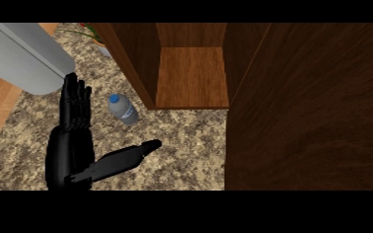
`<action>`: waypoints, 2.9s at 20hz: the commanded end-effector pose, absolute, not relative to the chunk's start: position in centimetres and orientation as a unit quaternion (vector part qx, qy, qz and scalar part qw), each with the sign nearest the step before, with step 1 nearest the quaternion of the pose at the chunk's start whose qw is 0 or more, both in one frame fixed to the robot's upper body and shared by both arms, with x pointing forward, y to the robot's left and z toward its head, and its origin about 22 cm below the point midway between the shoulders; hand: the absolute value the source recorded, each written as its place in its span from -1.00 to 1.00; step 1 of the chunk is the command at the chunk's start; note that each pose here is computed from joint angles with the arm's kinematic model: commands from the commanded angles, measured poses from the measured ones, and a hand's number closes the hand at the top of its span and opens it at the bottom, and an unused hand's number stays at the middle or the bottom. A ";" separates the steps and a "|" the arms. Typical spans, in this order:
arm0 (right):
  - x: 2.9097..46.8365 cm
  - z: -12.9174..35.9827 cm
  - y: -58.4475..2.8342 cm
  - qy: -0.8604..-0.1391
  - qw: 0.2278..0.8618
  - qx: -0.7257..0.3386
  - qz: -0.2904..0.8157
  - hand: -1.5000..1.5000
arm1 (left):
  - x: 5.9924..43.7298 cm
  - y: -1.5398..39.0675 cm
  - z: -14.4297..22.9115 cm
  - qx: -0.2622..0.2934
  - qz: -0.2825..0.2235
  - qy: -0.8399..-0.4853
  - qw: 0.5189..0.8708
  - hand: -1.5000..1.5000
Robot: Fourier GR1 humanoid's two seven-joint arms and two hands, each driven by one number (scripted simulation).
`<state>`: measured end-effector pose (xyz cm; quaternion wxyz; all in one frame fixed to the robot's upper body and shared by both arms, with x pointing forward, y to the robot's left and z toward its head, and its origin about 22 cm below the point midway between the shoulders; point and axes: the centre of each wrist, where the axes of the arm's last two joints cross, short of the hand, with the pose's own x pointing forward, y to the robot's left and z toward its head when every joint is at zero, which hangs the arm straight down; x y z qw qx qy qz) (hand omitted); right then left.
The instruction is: Pick up the bottled water, place it into the cabinet and close the cabinet
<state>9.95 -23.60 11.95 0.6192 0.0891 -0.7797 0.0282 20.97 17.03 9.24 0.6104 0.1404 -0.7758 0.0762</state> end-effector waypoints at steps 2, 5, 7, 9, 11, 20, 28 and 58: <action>6.7 14.2 -24.1 -0.793 0.603 0.083 0.035 -1.00 | 20.7 18.2 5.7 0.166 0.095 -0.760 0.621 -1.00; 6.3 14.2 -22.8 -0.791 0.606 0.085 0.024 -1.00 | 22.9 19.7 5.6 0.186 0.109 -0.761 0.612 -1.00; 6.0 14.7 -23.4 -0.793 0.603 0.077 0.030 -1.00 | 21.7 19.7 2.8 0.187 0.101 -0.750 0.626 -1.00; 5.4 14.1 -23.6 -0.791 0.606 0.077 0.036 -1.00 | 22.9 19.5 3.0 0.183 0.097 -0.745 0.634 -1.00; 4.7 14.4 -23.5 -0.796 0.599 0.081 0.040 -1.00 | 23.9 21.6 2.7 0.175 0.110 -0.736 0.645 -1.00; 3.4 14.4 -23.7 -0.795 0.600 0.077 0.036 -1.00 | 23.7 24.0 -5.2 0.178 0.132 -0.734 0.643 -1.00; 3.3 14.3 -24.1 -0.791 0.605 0.075 0.041 -1.00 | 26.2 25.1 -9.3 0.210 0.141 -0.725 0.640 -1.00; 2.5 12.7 -24.3 -0.785 0.611 0.088 0.042 -1.00 | 28.8 23.8 -14.4 0.023 0.212 -0.749 0.627 1.00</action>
